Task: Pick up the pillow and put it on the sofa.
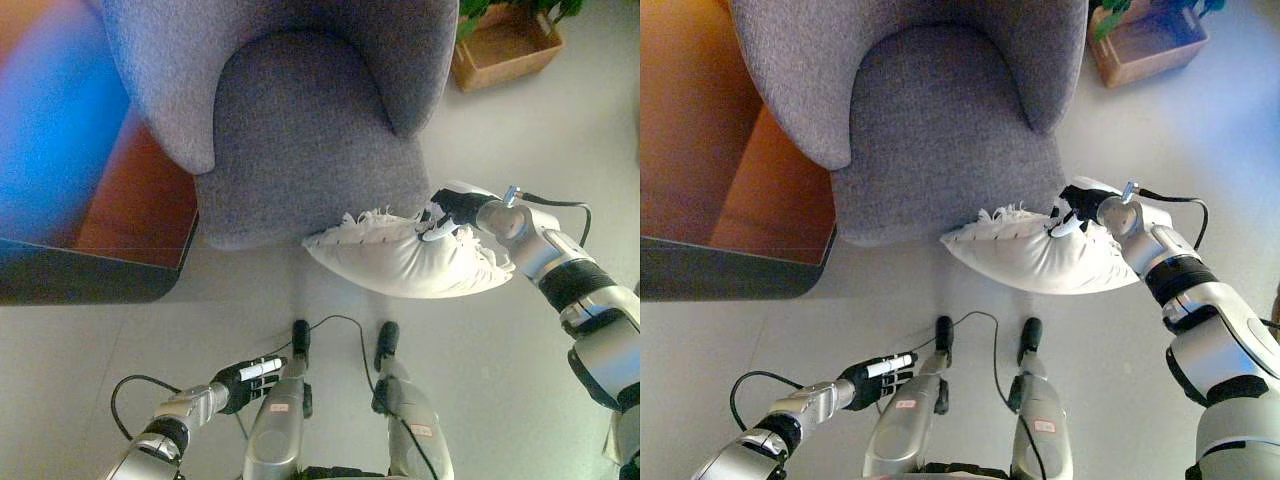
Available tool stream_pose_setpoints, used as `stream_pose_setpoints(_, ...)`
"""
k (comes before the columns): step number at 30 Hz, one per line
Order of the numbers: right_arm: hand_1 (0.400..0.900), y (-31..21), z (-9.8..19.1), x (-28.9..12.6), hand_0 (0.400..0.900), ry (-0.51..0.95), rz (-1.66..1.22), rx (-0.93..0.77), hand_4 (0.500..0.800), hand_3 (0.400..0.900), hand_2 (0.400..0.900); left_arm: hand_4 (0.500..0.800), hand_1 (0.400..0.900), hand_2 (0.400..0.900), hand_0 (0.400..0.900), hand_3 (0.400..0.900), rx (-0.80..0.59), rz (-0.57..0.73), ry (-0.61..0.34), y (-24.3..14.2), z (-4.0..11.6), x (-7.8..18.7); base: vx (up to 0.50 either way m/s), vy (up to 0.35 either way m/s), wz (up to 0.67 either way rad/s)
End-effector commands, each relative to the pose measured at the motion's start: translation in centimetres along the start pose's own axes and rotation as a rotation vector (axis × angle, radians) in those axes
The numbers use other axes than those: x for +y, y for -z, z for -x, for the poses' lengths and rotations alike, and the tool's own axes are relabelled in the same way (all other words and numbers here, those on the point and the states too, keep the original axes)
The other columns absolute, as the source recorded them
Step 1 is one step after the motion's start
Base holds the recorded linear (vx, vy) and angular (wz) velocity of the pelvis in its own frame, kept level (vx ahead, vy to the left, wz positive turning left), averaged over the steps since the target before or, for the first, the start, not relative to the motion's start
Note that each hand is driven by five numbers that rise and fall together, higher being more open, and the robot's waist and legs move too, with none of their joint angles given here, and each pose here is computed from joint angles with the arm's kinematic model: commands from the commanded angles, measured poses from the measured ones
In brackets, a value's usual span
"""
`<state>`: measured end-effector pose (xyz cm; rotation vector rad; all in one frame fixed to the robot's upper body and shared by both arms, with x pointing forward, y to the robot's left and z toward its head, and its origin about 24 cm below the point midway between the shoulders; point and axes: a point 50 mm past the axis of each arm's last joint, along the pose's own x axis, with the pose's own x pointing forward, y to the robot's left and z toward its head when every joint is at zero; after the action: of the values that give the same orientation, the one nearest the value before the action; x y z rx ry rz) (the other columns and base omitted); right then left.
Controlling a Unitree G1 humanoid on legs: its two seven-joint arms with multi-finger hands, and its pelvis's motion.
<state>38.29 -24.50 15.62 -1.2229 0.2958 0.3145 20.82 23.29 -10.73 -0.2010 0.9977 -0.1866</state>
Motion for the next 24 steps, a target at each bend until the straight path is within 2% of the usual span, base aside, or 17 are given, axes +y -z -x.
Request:
stream_pose_setpoints(1, 0.400, -1.9, 2.1, -4.1, 0.400, 0.104, 0.027, -0.174, 0.500, 0.400, 0.400, 0.800, 0.900, 0.900, 0.900, 0.900, 0.200, 0.024, 0.053, 5.7, 0.7, 0.2, 0.176, -0.018, 0.00)
stream_pose_setpoints(11, 0.400, -3.1, 2.4, -1.0, 0.400, -0.150, 0.008, -0.277, 0.500, 0.400, 0.400, 0.800, 0.900, 0.900, 0.900, 0.900, 0.388, 0.133, 0.032, 10.7, 2.1, 0.6, 0.179, 0.022, 0.02)
stream_pose_setpoints(18, 0.400, -6.9, 2.9, -2.2, 0.400, -0.268, -0.042, -0.418, 0.500, 0.400, 0.400, 0.800, 0.900, 0.900, 0.900, 0.900, 0.459, 0.199, 0.030, 12.3, 2.7, 0.6, 0.108, 0.045, 0.02)
stream_pose_setpoints(24, 0.400, -9.4, 3.1, -4.1, 0.400, -0.293, -0.060, -0.481, 0.500, 0.400, 0.400, 0.800, 0.900, 0.900, 0.900, 0.900, 0.503, 0.262, 0.023, 12.8, 2.8, 0.3, 0.081, 0.061, 0.15)
